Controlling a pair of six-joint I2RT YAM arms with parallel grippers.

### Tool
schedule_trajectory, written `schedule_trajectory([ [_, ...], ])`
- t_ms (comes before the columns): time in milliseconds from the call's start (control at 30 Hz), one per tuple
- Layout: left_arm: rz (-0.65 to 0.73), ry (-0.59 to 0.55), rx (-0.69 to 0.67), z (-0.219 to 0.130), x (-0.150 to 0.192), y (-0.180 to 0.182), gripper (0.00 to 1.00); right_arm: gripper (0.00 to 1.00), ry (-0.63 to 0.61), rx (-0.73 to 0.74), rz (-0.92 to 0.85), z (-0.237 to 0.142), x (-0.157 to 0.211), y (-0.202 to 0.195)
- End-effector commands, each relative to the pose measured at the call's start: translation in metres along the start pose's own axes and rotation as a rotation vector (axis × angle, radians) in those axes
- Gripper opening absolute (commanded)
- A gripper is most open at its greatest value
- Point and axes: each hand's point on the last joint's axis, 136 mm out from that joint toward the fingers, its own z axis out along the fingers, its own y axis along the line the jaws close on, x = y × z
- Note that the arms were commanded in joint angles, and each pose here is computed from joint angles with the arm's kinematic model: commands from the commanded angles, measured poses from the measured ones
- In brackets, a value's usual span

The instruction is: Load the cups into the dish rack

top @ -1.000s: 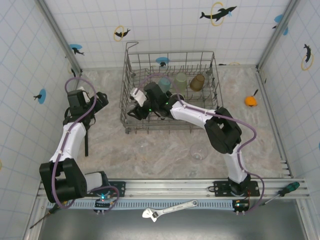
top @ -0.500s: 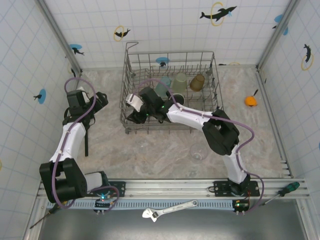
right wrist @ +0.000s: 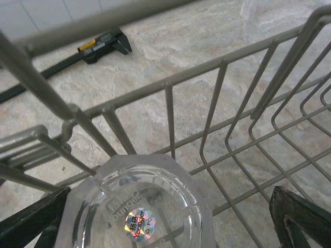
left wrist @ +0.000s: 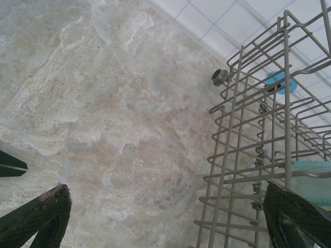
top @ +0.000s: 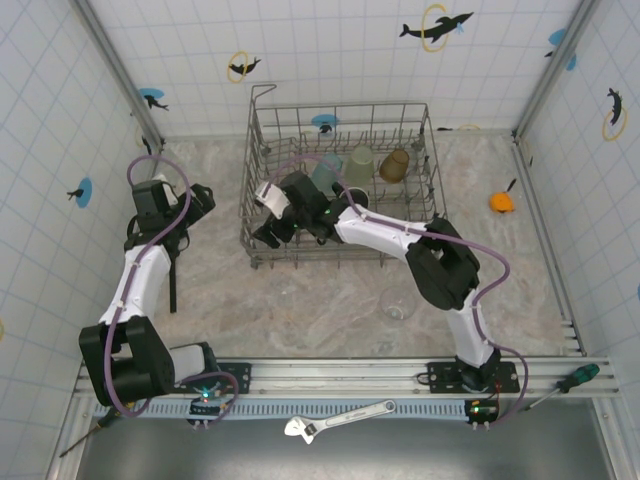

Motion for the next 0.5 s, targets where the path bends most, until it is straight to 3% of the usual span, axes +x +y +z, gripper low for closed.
schedule_trajectory([
  [0, -0.012, -0.022, 0.012, -0.002, -0.003, 0.001, 0.97, 1.0, -0.22, -0.086, 0.032, -0.051, -0.071, 0.015],
  [133, -0.014, -0.021, 0.013, -0.002, -0.003, 0.001, 0.98, 1.0, -0.301, -0.078, 0.059, -0.077, -0.082, 0.007],
  [467, -0.027, -0.019, -0.01, 0.0, -0.003, 0.008, 0.98, 1.0, -0.3, 0.068, 0.047, -0.122, -0.065, -0.006],
])
